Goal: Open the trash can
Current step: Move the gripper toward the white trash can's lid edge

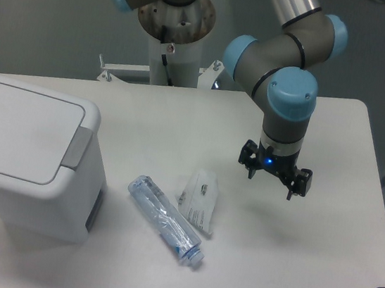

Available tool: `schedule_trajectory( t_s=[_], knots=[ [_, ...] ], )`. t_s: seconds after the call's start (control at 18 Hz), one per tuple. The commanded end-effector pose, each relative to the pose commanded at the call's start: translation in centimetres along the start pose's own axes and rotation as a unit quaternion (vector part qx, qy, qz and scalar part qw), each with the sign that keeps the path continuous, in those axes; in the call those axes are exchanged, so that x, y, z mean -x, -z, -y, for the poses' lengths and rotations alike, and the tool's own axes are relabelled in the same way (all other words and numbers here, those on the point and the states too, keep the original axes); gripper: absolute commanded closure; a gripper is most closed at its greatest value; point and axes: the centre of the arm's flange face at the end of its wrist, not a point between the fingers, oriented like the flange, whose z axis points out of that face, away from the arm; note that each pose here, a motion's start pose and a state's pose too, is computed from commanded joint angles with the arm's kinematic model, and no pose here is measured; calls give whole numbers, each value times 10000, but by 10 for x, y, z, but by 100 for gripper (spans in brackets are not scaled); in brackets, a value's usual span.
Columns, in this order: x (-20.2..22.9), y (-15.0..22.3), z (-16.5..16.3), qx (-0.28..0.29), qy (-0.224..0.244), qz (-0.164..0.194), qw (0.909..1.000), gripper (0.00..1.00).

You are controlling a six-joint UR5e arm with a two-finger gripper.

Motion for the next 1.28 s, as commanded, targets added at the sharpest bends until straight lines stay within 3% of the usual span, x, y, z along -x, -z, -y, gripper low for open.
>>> schedule_trajectory(
  t_s=[0.61, 0.72, 0.94, 1.06, 1.28],
  knots=[
    [6, 15, 0, -304, 105, -8, 9995, 0],
    [7, 19, 3, -441, 505, -23, 9977, 0],
    [18, 45, 20, -973, 1597, 2, 9824, 0],
    [26, 66, 31, -1330, 2108, -62, 9684, 0],
    [30, 91, 52, -2068, 2515, -527, 9440, 0]
  ],
)
